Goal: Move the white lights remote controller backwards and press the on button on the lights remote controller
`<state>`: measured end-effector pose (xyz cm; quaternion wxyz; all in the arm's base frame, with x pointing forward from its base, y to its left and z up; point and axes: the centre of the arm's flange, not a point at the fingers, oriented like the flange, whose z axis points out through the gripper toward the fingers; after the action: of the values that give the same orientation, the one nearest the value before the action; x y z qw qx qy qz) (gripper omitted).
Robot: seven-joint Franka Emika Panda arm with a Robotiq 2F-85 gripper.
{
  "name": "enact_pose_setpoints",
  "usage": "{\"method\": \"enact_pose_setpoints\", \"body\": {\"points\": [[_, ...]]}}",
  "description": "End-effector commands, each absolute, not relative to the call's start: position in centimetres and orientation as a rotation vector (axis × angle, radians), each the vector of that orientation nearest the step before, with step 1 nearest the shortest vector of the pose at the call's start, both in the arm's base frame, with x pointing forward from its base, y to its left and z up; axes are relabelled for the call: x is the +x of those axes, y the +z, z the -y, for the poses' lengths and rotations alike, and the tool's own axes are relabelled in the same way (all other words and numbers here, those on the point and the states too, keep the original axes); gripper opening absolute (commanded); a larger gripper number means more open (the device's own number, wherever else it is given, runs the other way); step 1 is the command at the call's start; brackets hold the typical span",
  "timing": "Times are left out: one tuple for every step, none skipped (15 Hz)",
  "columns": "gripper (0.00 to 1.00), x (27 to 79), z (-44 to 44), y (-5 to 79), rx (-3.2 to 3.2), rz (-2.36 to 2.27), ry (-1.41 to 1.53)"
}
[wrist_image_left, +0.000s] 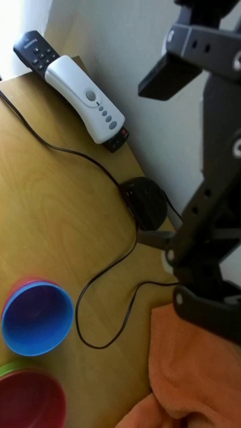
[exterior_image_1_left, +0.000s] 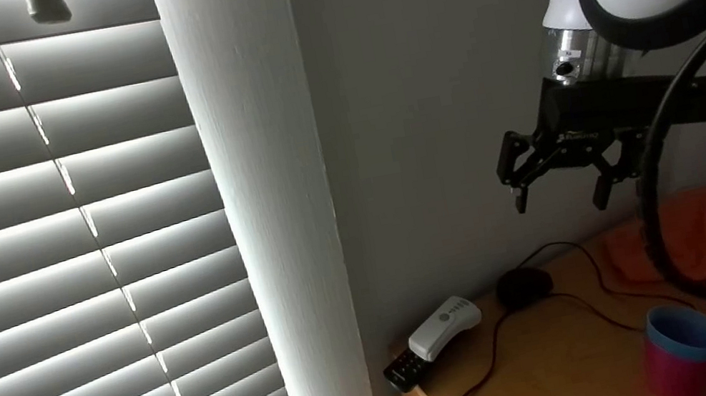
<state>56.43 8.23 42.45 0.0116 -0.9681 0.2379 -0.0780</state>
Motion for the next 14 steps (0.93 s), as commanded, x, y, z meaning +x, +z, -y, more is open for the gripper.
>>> {"method": "enact_pose_setpoints", "body": {"points": [[1.0, 56.4, -8.3, 42.7, -3.018, -0.74, -0.249], [1.0, 56.3, -8.3, 42.8, -3.018, -0.739, -0.252], [1.0, 57.2, -8.9, 42.3, -3.003, -0.786, -0.234], [1.0, 58.3, -9.9, 41.6, -2.994, -0.782, -0.236], [1.0, 58.9, -10.6, 41.1, -2.983, -0.815, -0.223], [1.0, 59.8, -11.7, 40.2, -2.98, -0.826, -0.201], [1.0, 60.3, -12.5, 39.6, -2.974, -0.845, -0.183], [1.0, 61.2, -13.3, 38.7, -2.964, -0.882, -0.172], [1.0, 61.8, -13.9, 38.0, -2.941, -0.942, -0.162], [1.0, 62.4, -14.2, 37.2, -2.923, -1.001, -0.165], [1.0, 62.9, -14.5, 36.5, -2.903, -1.045, -0.159], [1.0, 63.4, -14.6, 35.8, -2.871, -1.095, -0.138], [1.0, 63.9, -14.6, 34.9, -2.857, -1.147, -0.118], [1.0, 64.3, -14.5, 34.1, -2.832, -1.182, -0.101]]}}
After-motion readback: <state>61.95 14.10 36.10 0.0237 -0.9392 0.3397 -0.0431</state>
